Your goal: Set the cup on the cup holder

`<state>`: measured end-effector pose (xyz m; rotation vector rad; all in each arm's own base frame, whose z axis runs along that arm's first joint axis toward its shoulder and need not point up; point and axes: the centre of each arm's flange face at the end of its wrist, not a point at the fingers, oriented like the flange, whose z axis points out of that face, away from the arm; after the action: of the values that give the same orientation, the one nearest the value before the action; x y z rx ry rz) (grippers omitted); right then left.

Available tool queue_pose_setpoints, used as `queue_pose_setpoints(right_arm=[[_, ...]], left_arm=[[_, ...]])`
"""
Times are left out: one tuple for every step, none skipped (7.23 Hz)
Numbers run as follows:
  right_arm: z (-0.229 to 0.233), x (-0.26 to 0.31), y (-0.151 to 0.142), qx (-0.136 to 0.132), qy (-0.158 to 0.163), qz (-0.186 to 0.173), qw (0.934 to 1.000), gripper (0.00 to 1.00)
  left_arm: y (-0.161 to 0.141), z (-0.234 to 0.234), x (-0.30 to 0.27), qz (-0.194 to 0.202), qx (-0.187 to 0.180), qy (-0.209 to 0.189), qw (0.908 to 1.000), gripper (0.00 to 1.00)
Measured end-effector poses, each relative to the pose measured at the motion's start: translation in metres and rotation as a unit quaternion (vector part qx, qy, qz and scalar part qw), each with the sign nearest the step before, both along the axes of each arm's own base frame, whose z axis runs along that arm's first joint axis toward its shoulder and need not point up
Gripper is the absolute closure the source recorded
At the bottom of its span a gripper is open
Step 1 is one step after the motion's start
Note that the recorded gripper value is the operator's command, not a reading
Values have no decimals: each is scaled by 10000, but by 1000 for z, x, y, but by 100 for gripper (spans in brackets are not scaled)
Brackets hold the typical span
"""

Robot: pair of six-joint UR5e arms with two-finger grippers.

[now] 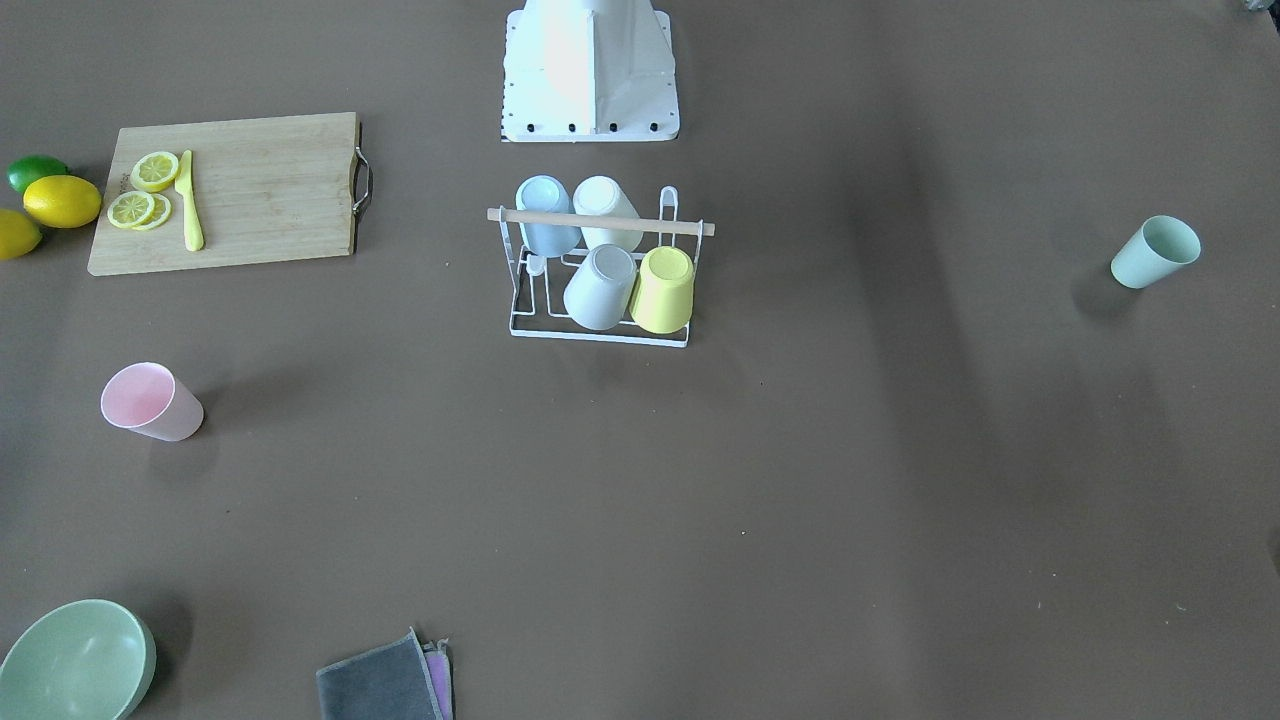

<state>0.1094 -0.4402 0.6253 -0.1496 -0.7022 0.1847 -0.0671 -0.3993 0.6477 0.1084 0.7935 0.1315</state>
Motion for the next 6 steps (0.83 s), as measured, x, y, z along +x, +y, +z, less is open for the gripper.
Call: queue_pose_setpoints(right_arm=[[0, 0, 0, 5, -4, 0, 10000, 0], [-1, 0, 0, 9, -17, 3, 10000, 0], [-1, -1, 0, 15, -31, 5, 10000, 0], [-1, -1, 0, 17, -37, 7, 10000, 0], [-1, -1, 0, 18, -38, 7, 10000, 0], [-1, -1, 0, 13, -35, 5, 10000, 0]], left_arm=[[0, 3, 0, 2, -17, -2, 10000, 2], [-1, 8, 0, 10, -38, -1, 10000, 2], [-2, 9, 0, 17, -30, 0, 10000, 2], [-6, 5, 0, 11, 34, 4, 10000, 2], [-13, -3, 0, -7, 141, 6, 9999, 2], [-22, -10, 0, -16, 243, 1, 9997, 2]])
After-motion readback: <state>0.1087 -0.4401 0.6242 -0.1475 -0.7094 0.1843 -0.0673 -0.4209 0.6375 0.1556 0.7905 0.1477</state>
